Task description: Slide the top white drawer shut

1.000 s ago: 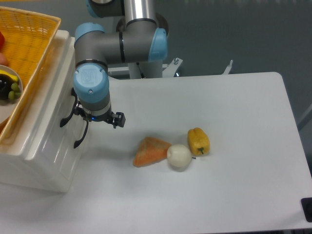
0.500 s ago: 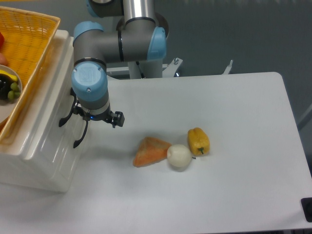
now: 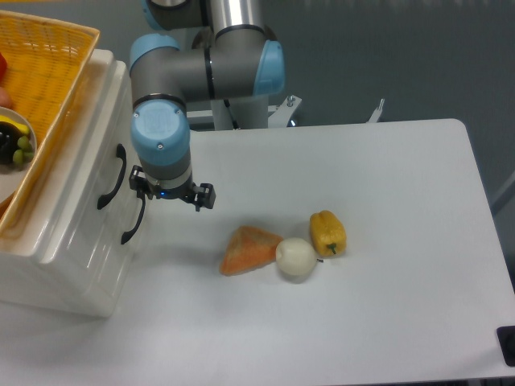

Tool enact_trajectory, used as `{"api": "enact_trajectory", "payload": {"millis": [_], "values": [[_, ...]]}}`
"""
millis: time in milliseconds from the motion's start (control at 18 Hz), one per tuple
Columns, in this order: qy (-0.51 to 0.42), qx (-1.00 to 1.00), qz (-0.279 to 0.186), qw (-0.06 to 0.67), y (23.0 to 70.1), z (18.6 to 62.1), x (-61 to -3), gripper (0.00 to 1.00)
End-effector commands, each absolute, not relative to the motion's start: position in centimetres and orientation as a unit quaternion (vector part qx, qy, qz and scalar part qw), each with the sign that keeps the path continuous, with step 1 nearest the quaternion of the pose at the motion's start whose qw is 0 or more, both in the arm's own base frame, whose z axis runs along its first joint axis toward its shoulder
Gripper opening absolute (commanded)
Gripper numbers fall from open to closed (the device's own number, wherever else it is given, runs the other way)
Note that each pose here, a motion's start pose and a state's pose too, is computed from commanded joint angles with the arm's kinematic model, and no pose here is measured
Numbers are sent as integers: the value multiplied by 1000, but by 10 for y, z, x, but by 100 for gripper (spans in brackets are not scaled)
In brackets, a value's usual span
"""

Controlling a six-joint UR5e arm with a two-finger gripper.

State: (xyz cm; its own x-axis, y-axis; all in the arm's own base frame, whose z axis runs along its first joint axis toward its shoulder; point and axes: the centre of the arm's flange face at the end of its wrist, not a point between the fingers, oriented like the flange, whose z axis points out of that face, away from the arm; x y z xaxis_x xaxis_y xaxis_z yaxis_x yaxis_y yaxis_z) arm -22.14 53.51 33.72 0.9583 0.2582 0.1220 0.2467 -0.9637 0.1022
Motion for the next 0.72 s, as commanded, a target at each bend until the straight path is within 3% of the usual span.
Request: {"api": "enact_trajectory", "payload": {"millis": [222, 722], "values": [[93, 993, 56, 53, 502, 335, -279, 100], [60, 998, 33, 7, 413, 380, -391, 100]]}}
